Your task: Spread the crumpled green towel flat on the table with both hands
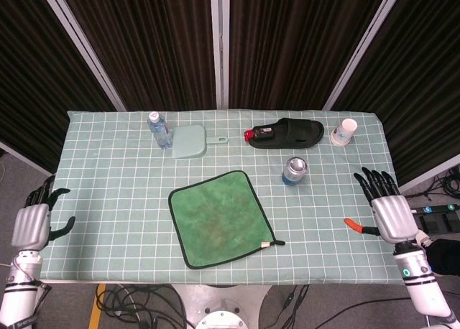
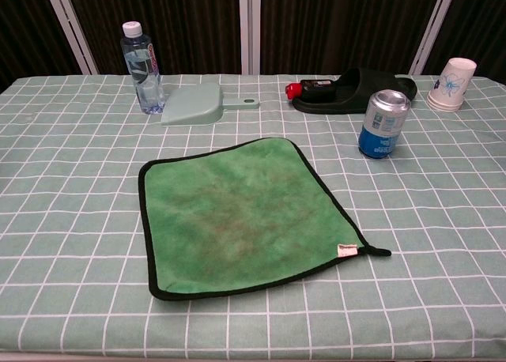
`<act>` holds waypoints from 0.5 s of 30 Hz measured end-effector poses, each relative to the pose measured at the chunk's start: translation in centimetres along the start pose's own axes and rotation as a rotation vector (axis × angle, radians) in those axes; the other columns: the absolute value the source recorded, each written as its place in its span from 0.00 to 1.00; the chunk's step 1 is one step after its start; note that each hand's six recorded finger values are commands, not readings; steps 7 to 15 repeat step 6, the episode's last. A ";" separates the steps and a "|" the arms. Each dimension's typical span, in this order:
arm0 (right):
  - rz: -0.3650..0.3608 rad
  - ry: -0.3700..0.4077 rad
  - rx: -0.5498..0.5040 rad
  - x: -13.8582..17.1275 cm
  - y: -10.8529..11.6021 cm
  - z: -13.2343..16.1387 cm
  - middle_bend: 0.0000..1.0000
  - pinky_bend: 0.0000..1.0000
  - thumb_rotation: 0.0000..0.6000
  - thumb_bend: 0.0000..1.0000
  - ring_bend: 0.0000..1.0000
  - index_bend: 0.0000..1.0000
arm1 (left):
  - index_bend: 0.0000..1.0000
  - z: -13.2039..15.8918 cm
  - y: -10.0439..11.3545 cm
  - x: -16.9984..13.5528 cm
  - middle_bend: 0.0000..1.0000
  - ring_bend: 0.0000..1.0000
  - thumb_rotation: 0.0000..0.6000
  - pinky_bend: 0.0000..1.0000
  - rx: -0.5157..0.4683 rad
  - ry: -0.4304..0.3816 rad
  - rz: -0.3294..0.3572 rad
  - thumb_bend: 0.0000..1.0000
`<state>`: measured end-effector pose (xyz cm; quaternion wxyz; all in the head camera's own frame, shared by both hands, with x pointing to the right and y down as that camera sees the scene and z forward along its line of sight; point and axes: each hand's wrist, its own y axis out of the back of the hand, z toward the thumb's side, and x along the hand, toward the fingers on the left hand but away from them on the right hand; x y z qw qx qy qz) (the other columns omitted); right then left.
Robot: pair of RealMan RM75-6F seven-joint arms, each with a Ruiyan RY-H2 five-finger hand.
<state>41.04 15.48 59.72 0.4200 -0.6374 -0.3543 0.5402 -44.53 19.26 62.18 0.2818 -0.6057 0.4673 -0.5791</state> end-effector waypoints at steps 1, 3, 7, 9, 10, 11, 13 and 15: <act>-0.006 -0.012 -0.003 0.6 0.1 -0.3 0.00 0.00 0.66 0.09 0.00 0.00 | 0.31 0.1 0.1 -0.6 0.13 0.12 1.00 0.14 0.003 -0.003 0.005 0.34; -0.017 -0.039 -0.008 2.0 0.3 -0.9 0.00 0.00 0.66 0.09 0.00 0.00 | 0.31 0.3 0.1 -1.5 0.13 0.12 1.00 0.14 0.015 -0.012 0.009 0.34; -0.019 -0.070 -0.006 3.5 0.5 -1.5 0.00 0.00 0.66 0.09 0.00 0.00 | 0.31 0.7 0.1 -2.5 0.13 0.12 1.00 0.14 0.025 -0.021 0.007 0.33; -0.019 -0.070 -0.006 3.5 0.5 -1.5 0.00 0.00 0.66 0.09 0.00 0.00 | 0.31 0.7 0.1 -2.5 0.13 0.12 1.00 0.14 0.025 -0.021 0.007 0.33; -0.019 -0.070 -0.006 3.5 0.5 -1.5 0.00 0.00 0.66 0.09 0.00 0.00 | 0.31 0.7 0.1 -2.5 0.13 0.12 1.00 0.14 0.025 -0.021 0.007 0.33; -0.019 -0.070 -0.006 3.5 0.5 -1.5 0.00 0.00 0.66 0.09 0.00 0.00 | 0.31 0.7 0.1 -2.5 0.13 0.12 1.00 0.14 0.025 -0.021 0.007 0.33; -0.019 -0.070 -0.006 3.5 0.5 -1.5 0.00 0.00 0.66 0.09 0.00 0.00 | 0.31 0.7 0.1 -2.5 0.13 0.12 1.00 0.14 0.025 -0.021 0.007 0.33; -0.019 -0.070 -0.006 3.5 0.5 -1.5 0.00 0.00 0.66 0.09 0.00 0.00 | 0.31 0.7 0.1 -2.5 0.13 0.12 1.00 0.14 0.025 -0.021 0.007 0.33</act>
